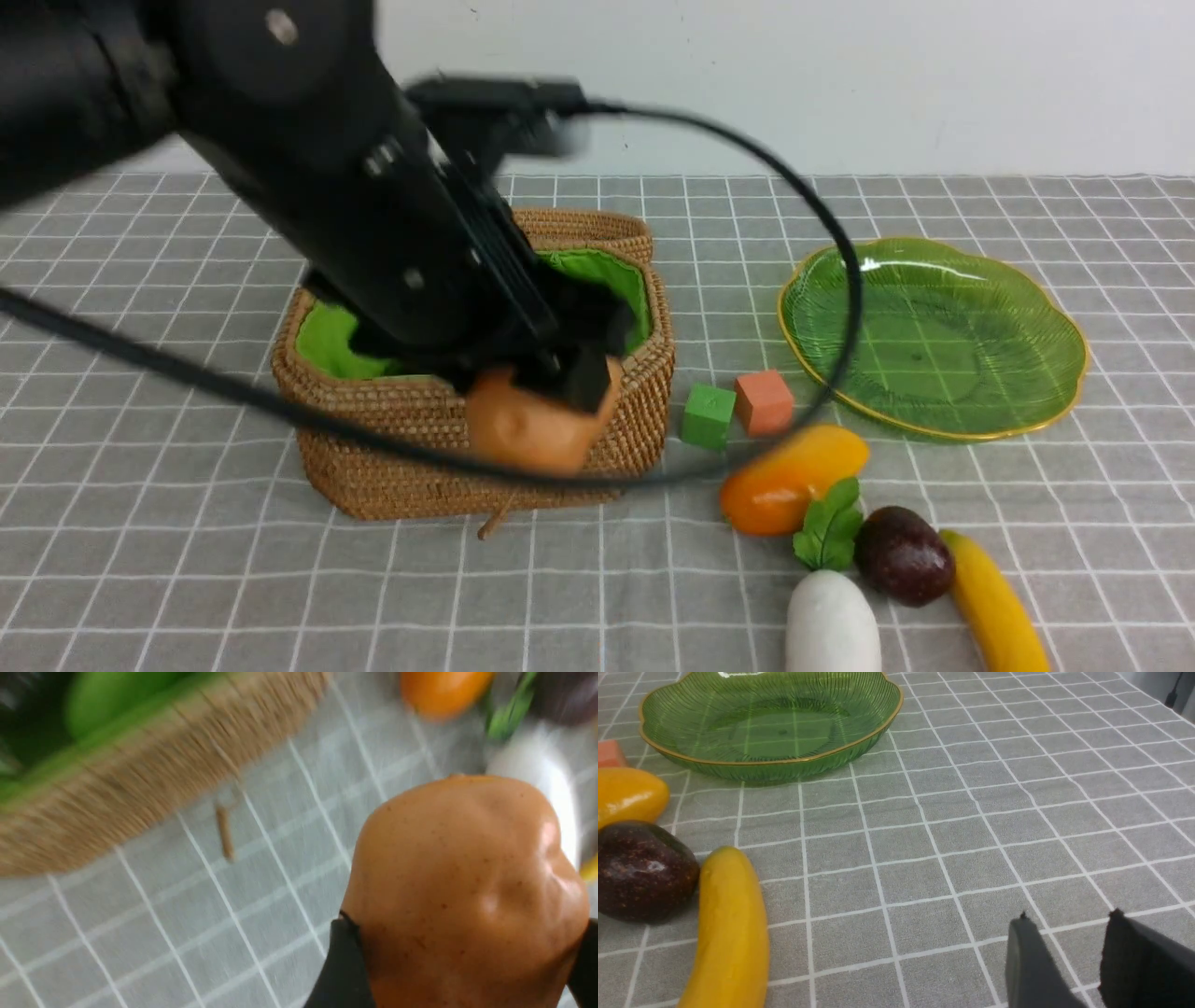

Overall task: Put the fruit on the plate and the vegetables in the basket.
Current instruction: Grab a potato with your left arm and place it in the basket on the left

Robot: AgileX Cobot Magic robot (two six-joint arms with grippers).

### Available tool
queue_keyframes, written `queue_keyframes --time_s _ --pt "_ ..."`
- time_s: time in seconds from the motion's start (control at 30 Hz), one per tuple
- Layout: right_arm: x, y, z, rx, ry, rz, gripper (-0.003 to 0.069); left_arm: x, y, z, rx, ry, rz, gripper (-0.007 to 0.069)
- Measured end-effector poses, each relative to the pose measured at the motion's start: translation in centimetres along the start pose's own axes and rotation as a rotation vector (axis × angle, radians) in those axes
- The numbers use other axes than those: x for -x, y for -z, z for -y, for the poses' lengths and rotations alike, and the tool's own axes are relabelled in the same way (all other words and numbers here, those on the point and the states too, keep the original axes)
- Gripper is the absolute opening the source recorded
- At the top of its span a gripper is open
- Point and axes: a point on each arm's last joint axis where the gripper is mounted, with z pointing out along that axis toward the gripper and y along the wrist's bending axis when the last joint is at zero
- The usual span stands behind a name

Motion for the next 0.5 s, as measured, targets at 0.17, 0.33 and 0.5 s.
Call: queue_keyframes --time_s 0.17,0.33,0.5 --pt "0.0 0.0 0.0 0.0 0.0 0.0 0.0242 3.8 1.2 -4.6 0.026 0.126 0.207 0.0553" --pt "0.0 0.0 0.0 0.0 0.0 0.0 0.0242 5.5 -3.6 -8.6 0.102 0.263 0.225 0.0553" --pt "0.0 0.0 0.0 0.0 0.0 0.0 0.0242 5.3 -8.2 -10.0 0.156 0.325 0.129 0.0553"
